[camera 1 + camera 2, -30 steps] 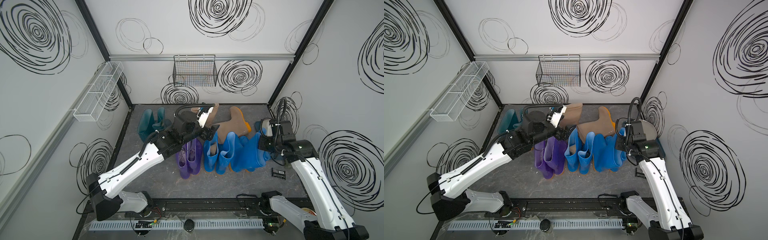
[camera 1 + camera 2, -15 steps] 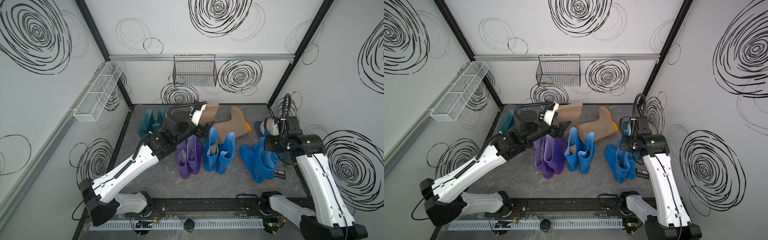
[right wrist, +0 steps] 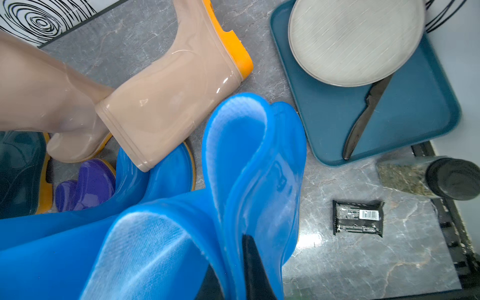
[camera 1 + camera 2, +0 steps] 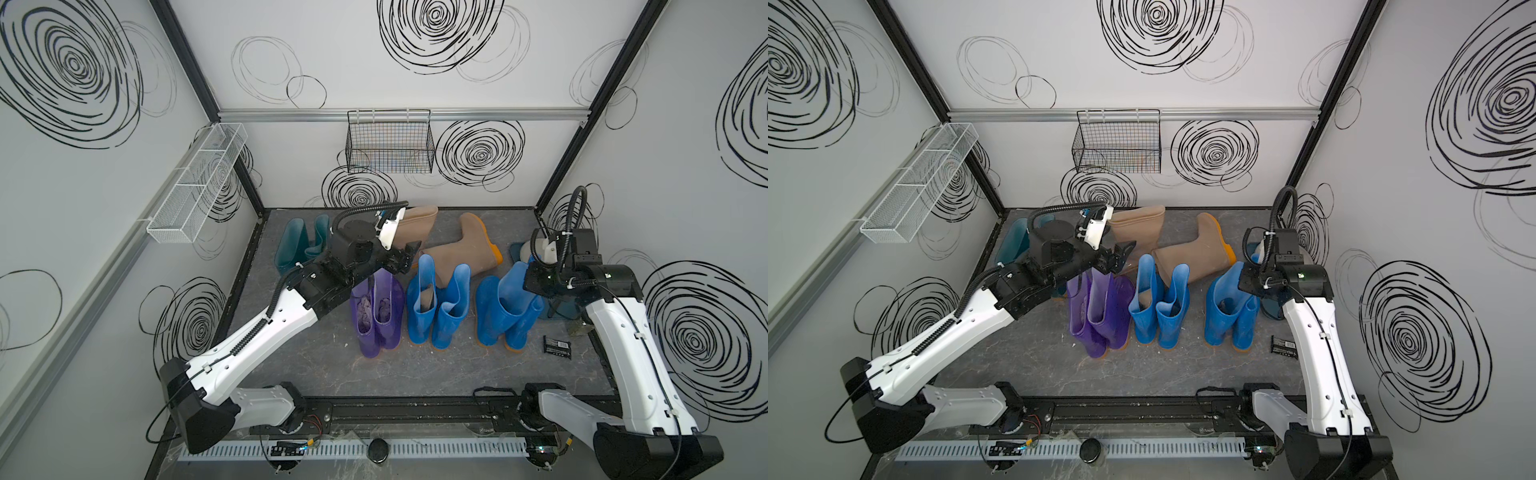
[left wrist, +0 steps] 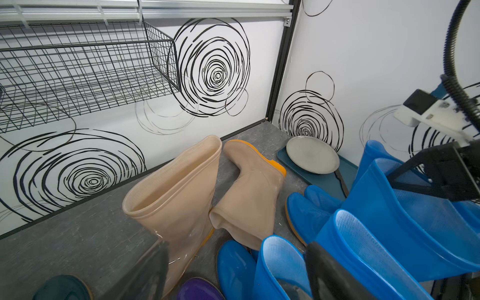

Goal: Match and arrange rain boots in pairs
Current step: Pair a pair of rain boots at the center of the board.

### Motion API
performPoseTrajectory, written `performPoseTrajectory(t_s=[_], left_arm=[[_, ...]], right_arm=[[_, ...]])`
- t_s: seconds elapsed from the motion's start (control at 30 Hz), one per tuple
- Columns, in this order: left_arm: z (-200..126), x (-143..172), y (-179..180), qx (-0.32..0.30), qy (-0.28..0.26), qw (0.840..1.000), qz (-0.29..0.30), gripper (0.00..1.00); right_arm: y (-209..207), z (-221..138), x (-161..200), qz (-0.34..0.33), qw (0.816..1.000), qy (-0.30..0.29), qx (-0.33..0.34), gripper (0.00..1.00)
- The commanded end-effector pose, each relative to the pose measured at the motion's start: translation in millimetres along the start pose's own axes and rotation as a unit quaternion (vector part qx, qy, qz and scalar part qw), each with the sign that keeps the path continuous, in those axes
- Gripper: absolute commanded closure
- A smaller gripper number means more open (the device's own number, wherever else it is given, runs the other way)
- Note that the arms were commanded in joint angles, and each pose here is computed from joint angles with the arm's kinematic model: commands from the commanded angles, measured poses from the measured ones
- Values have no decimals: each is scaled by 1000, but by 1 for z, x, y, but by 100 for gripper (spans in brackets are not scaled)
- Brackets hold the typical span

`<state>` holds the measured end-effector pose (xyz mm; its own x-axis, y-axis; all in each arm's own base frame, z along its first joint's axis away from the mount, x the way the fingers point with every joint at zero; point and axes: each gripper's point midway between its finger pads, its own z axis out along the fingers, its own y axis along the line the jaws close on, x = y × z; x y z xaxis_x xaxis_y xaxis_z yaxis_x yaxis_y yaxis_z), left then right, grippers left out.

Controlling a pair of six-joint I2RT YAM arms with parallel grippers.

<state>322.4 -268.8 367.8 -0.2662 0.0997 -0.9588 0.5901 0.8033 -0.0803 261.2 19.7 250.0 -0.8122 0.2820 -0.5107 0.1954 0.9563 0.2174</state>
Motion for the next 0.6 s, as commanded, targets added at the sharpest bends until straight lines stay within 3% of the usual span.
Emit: performPoseTrajectory(t_s=[0.0, 0.07, 0.2, 0.27, 0.37, 0.57], left_arm=[[-5, -15, 8, -11, -24, 1000, -1, 15], [0, -12, 15, -26, -12, 1000, 4, 14], [15, -5, 31, -54, 24, 998, 29, 13], [25, -1, 38, -58, 40, 997, 39, 12], [40, 5, 54, -66, 62, 994, 53, 11], [65, 21, 76, -61, 114, 987, 93, 11]], right_arm=[[14, -9, -24, 12, 998, -48, -40, 100], [12, -2, -20, 7, 999, -37, -36, 100], [8, -1, -16, -11, 999, -31, -24, 79], [7, -12, -25, -26, 998, -61, -19, 58], [3, -24, -39, -45, 995, -89, -1, 40], [-2, -23, -52, -75, 994, -70, 29, 29]])
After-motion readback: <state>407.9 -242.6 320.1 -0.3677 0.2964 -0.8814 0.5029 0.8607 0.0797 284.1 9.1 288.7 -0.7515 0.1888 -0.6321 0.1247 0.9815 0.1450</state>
